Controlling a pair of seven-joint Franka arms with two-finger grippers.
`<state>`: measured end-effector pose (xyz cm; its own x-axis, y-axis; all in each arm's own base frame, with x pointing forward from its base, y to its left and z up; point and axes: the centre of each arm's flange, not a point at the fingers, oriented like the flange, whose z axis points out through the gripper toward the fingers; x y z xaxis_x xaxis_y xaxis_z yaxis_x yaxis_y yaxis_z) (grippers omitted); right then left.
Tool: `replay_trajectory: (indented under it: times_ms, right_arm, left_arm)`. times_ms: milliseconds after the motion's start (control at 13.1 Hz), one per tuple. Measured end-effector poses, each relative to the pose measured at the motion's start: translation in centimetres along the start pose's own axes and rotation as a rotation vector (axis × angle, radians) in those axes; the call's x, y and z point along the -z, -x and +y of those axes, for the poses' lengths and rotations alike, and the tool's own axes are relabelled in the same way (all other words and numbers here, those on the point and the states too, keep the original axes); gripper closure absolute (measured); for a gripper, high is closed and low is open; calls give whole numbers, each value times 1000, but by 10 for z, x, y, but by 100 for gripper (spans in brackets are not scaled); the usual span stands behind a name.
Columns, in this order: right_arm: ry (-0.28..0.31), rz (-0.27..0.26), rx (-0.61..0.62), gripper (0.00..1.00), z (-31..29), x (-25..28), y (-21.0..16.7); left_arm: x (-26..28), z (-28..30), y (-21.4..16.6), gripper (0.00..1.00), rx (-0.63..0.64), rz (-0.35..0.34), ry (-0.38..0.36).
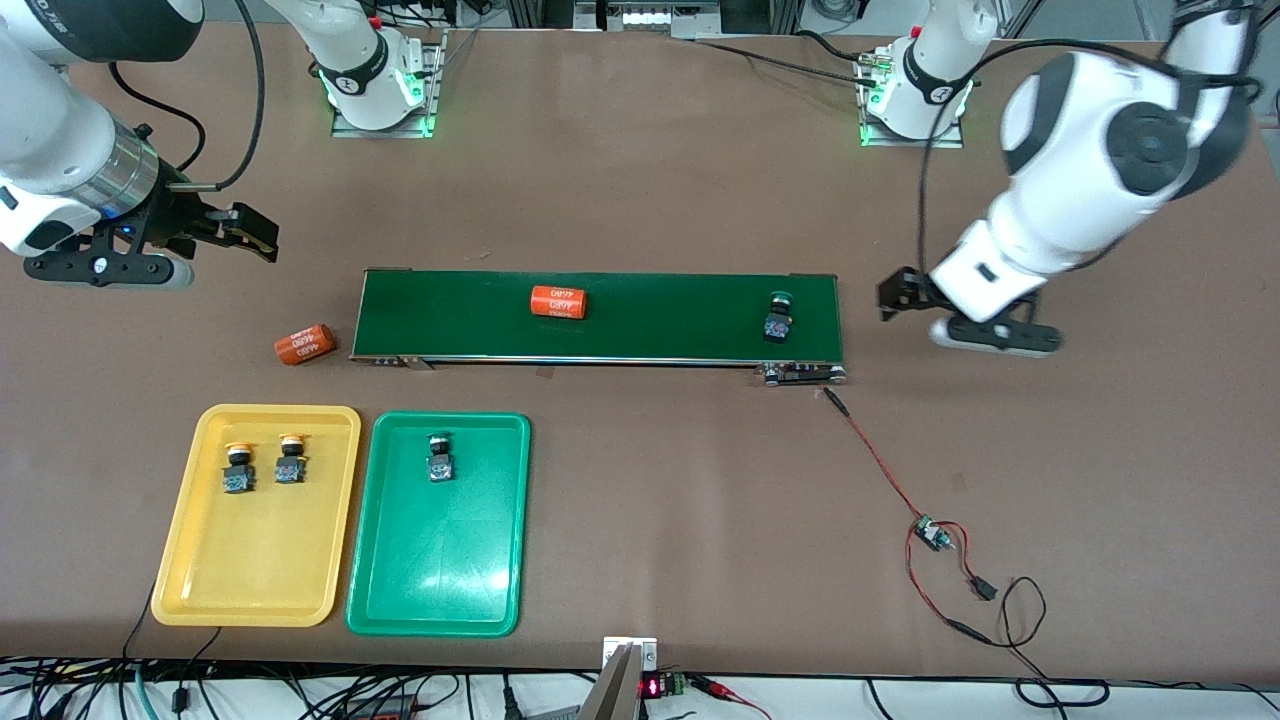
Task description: Sort buttons by color to trays
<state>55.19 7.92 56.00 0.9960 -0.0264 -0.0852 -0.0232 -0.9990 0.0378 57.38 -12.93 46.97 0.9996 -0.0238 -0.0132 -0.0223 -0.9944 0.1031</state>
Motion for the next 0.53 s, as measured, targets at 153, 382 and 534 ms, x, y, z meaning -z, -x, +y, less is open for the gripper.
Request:
replay_trajectory:
  times_ms: [153,382,534]
  right_arm:
    - [0,-2,-2,0,1,0,0]
    - [0,-3,-2,0,1,-1,0]
    - [-2,-3,-3,0,1,-1,0]
  left_arm:
    - [28,-27,-12,0,49,-2,-3]
    - [90,-81,-25,0,119,-11,-14]
    - [123,-107,-28,0,121,5,-21]
